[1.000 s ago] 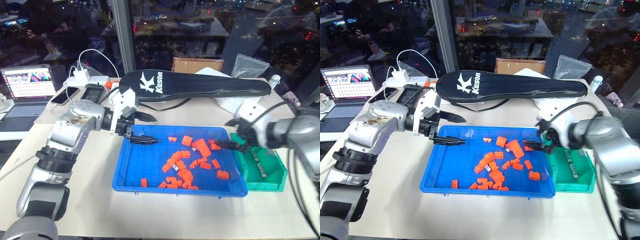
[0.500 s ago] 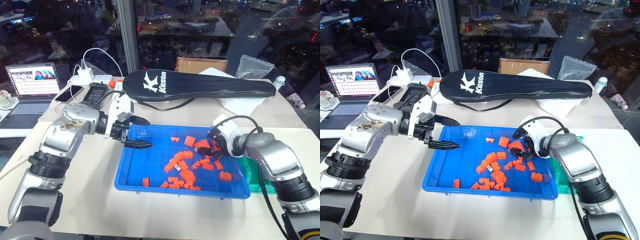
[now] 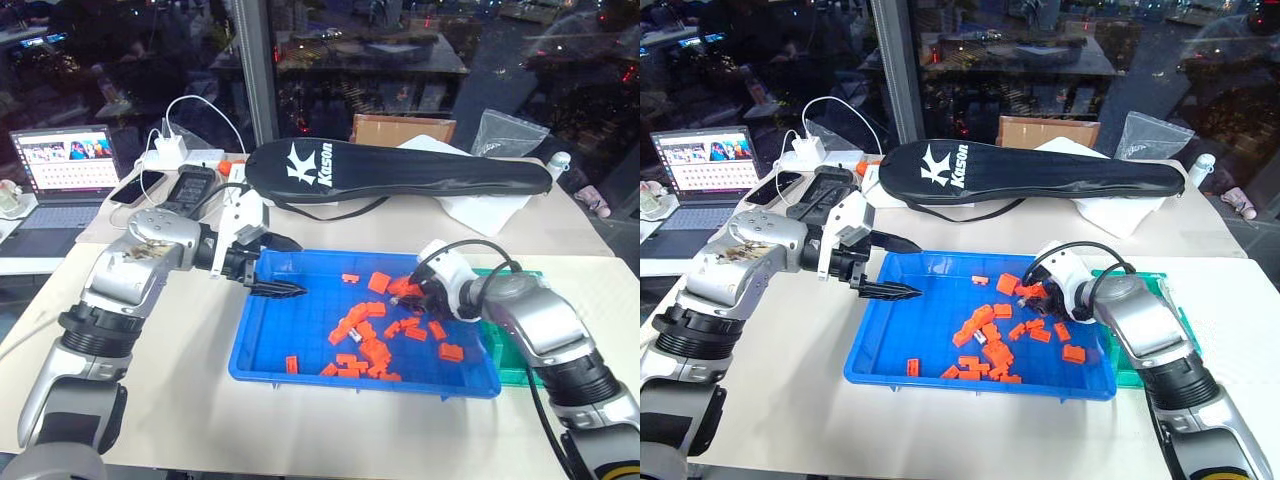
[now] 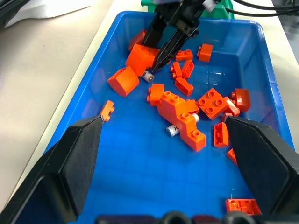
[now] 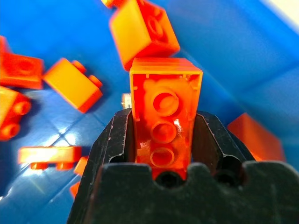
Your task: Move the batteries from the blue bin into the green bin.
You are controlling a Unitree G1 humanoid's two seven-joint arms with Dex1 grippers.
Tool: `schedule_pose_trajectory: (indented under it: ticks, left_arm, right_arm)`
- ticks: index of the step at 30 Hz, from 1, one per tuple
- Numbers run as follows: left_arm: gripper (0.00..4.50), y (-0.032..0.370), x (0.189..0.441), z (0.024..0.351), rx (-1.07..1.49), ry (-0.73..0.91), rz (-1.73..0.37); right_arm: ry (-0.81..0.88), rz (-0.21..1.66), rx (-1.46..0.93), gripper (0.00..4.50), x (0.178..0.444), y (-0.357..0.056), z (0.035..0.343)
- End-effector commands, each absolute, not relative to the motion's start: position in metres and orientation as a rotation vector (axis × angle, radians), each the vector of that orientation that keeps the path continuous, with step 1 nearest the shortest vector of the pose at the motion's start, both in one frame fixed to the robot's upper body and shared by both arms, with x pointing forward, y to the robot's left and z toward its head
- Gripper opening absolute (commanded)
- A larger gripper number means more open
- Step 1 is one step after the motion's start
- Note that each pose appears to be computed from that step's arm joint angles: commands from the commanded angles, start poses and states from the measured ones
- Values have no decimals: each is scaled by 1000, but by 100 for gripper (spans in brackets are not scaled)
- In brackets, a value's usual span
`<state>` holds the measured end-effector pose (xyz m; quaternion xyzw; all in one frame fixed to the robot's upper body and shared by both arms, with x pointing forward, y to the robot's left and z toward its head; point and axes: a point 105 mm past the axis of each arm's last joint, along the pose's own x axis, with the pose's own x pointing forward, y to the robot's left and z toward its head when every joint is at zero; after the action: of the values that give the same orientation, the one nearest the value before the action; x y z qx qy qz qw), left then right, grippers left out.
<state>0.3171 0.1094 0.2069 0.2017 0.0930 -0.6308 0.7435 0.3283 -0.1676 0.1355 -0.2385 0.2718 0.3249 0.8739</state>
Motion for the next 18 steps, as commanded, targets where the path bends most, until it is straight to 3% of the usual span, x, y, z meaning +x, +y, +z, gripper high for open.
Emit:
schedule_pose_trajectory:
  ticks: [1,12,14,18]
  left_arm:
    - [450,104,317,219,476,144,-1395]
    - [450,99,318,221,450,153,-1418]
    - [450,100,318,220,453,156,-1420]
    - [450,100,318,220,461,156,-1417]
  right_arm:
    - [546,765,-539,141,311,-164,153]
    - [801,995,-561,141,252,-162,124]
    - [803,1020,-555,241,249,-161,126]
    - [748,978,-560,374,263,-163,134]
